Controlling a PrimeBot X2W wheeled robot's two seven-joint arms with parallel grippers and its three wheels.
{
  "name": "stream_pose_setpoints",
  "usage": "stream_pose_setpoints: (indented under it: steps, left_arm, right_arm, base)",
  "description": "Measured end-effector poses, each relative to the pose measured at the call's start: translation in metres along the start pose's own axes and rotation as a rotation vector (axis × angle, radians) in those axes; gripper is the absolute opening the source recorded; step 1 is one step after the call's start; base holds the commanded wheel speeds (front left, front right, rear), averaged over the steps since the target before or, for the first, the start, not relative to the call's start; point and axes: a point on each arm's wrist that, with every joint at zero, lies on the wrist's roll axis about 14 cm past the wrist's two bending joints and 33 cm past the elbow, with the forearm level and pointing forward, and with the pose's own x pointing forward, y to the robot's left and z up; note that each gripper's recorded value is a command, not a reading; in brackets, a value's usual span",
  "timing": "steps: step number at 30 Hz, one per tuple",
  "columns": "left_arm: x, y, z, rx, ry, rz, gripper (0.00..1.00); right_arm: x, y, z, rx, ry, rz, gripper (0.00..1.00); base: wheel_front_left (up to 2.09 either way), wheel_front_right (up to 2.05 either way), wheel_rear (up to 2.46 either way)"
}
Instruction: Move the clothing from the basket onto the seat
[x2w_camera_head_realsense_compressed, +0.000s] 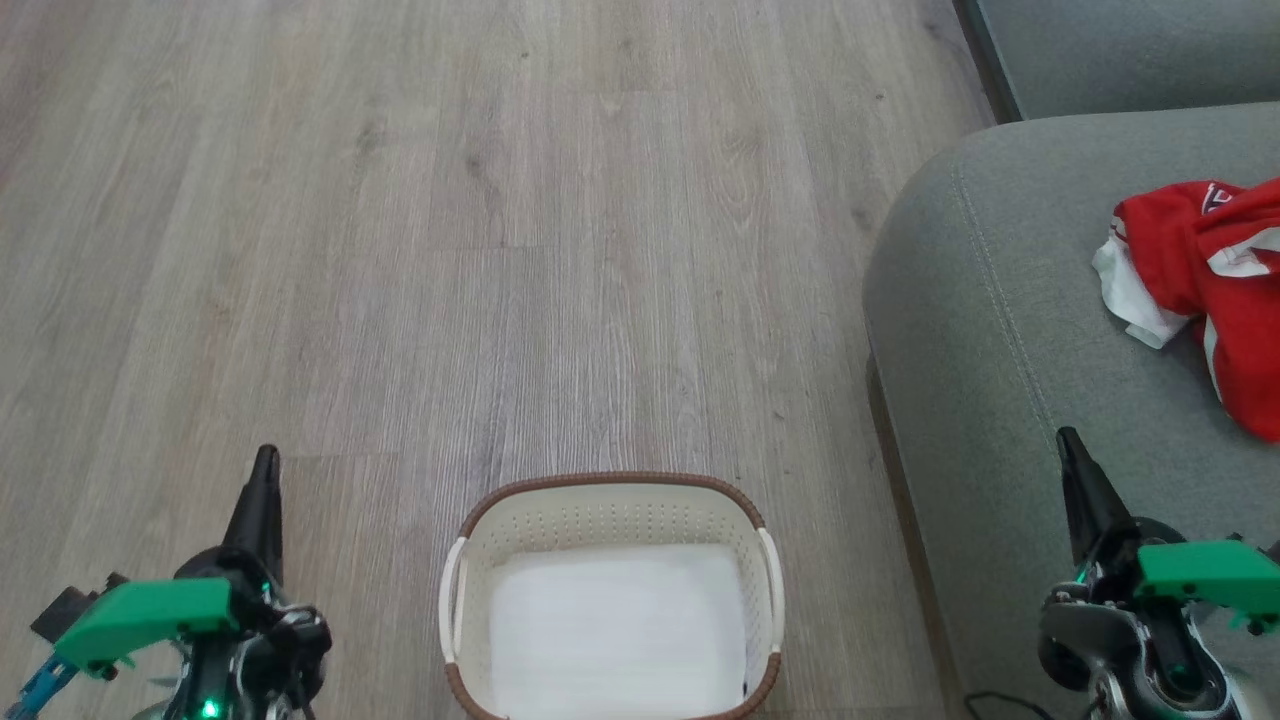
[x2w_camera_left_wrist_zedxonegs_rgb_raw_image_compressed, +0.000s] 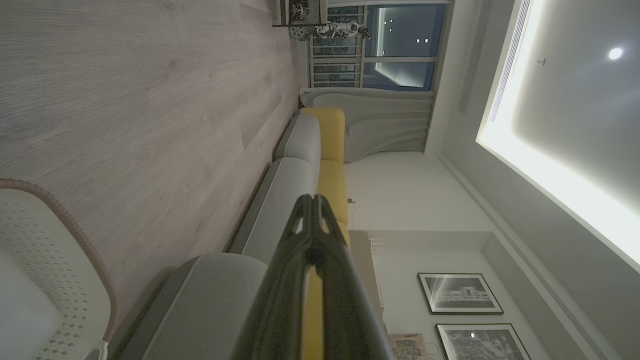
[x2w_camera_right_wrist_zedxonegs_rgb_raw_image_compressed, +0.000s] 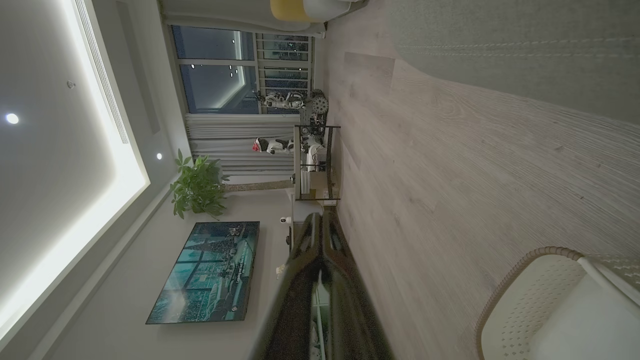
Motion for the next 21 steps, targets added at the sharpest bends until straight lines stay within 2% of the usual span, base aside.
stream_pose_setpoints:
  steps: [21]
  left_arm:
    - [0.0000, 0.0000, -0.0002, -0.001, 0.000, 0.000, 0.00]
  right_arm:
    - [0.0000, -0.0002, -0.0010, 0.003, 0.003, 0.000, 0.00]
  base:
    - [0.00, 0.00, 0.00]
